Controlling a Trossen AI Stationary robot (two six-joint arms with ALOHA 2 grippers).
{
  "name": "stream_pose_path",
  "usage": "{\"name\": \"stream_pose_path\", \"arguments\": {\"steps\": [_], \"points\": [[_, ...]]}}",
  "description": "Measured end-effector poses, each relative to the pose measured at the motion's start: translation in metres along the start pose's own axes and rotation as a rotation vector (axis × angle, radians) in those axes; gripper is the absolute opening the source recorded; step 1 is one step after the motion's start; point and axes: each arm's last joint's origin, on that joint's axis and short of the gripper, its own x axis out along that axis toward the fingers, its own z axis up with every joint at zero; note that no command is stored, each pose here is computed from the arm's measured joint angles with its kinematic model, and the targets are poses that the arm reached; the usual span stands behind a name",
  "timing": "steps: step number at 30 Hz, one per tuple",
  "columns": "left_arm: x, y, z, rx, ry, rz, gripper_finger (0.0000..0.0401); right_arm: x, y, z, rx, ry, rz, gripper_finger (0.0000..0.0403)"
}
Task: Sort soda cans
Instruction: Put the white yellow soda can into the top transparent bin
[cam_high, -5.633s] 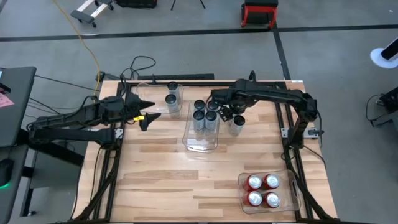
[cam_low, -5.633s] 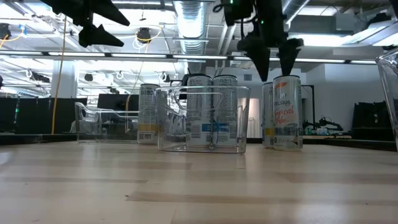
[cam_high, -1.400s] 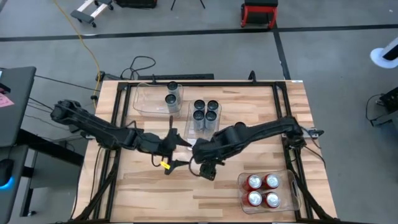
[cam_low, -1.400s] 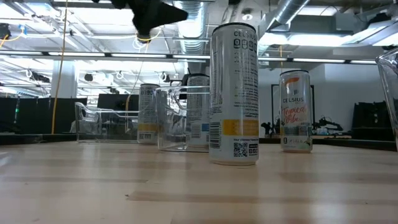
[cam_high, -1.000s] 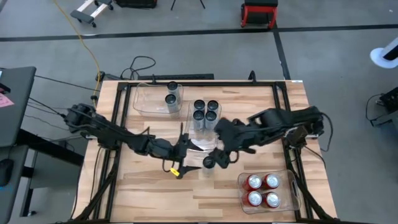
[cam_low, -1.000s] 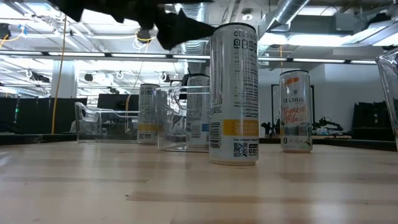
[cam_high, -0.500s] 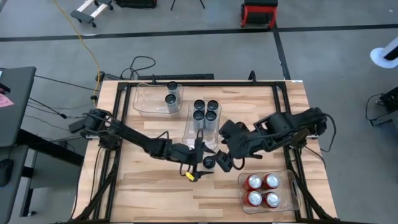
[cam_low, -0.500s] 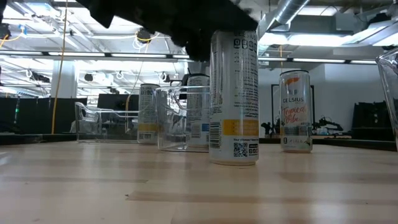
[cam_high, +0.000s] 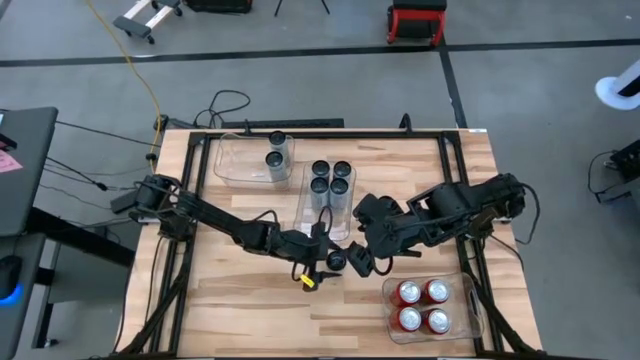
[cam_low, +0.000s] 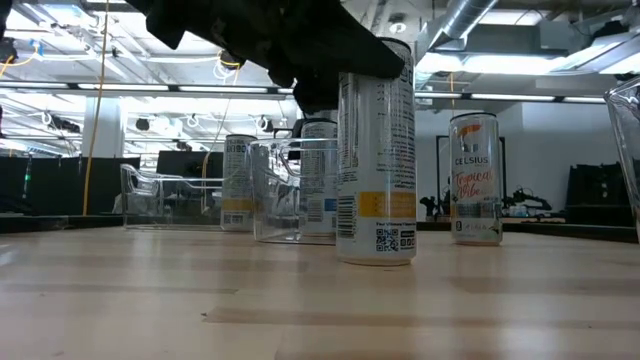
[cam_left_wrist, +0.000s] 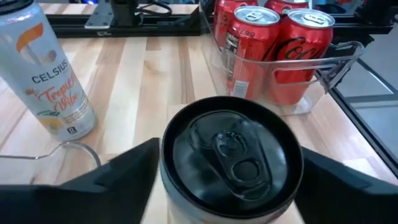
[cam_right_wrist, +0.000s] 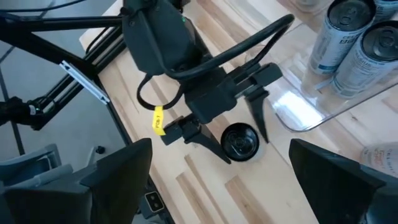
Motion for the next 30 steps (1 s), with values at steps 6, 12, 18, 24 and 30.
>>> {"name": "stream_pose_path", "arguments": {"steps": [6,12,18,24,30], "points": [[-0.008,0.001,0.008,-0.055,-0.001,-0.026,0.025,0.001,-0.005,0.002,-0.003,0.013,-0.038,0.0395],[-0.05,0.016,0.045,-0.17,-0.061,-0.043,0.025,0.003,-0.01,0.006,0.002,0.013,-0.059,0.0395],[-0.12,0.041,0.075,-0.16,-0.048,0.158,0.025,0.005,-0.015,0.014,-0.013,0.002,-0.072,0.0395],[-0.191,0.067,0.089,-0.149,-0.014,0.401,0.025,0.007,-0.016,0.019,-0.023,-0.015,-0.064,0.0395],[-0.244,0.091,0.094,-0.147,-0.063,0.596,0.025,0.007,-0.015,0.02,-0.019,-0.021,-0.055,0.0395]]}}
